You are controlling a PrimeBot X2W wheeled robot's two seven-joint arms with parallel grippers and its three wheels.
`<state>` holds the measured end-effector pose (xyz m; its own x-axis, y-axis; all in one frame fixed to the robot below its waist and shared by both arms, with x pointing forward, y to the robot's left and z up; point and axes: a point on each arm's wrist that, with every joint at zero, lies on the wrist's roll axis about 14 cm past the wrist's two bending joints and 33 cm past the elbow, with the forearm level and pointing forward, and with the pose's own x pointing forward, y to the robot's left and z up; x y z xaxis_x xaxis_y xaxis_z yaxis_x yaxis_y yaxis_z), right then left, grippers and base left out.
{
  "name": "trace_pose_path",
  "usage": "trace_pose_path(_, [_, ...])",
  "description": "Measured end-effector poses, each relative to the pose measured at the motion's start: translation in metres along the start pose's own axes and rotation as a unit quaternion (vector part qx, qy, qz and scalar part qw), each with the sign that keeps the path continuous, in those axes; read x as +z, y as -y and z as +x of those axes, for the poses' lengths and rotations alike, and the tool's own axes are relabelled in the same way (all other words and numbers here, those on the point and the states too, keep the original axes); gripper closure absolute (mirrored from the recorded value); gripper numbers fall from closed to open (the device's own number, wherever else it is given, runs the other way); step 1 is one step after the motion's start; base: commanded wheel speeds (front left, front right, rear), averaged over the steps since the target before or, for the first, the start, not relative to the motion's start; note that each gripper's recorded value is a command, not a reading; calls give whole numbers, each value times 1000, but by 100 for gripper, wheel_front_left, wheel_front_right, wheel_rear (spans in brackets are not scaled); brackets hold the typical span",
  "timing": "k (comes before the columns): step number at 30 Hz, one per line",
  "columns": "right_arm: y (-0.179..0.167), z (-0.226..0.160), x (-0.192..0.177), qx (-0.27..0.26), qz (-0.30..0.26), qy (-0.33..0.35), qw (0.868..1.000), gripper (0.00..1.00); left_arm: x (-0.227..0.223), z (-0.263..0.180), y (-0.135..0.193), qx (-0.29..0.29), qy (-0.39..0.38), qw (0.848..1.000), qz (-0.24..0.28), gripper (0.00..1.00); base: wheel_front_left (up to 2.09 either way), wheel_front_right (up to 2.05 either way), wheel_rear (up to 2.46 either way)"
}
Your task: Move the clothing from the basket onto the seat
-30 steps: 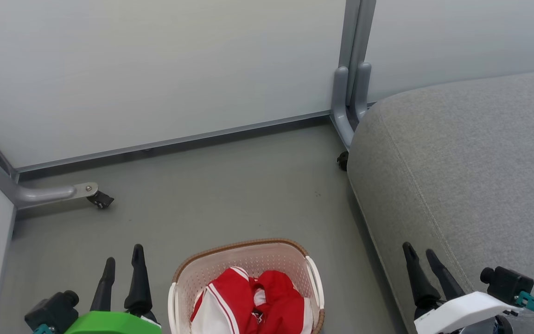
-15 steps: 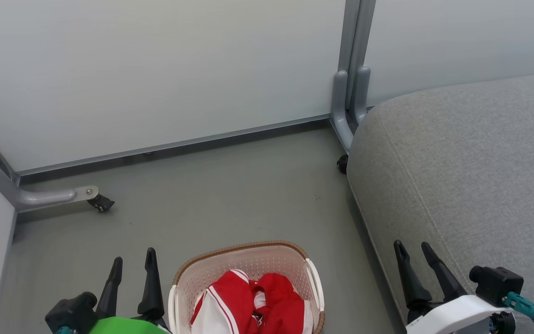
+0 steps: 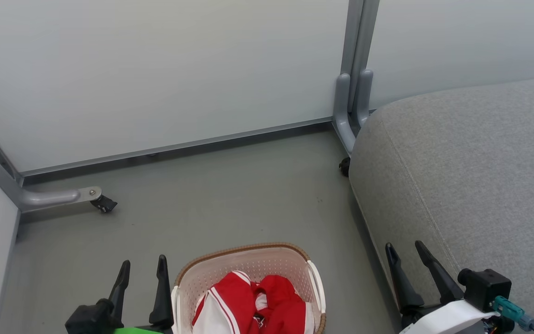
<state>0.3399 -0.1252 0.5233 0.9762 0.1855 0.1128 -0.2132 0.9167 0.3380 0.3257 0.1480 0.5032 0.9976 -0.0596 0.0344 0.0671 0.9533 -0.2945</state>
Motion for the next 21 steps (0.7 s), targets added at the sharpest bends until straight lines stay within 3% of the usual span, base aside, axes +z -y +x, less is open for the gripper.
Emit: trace_pose_path(21, [-13, -4, 9, 26, -71, 24, 997, 0, -4, -12, 13, -28, 7, 995, 97, 0, 0, 0, 0])
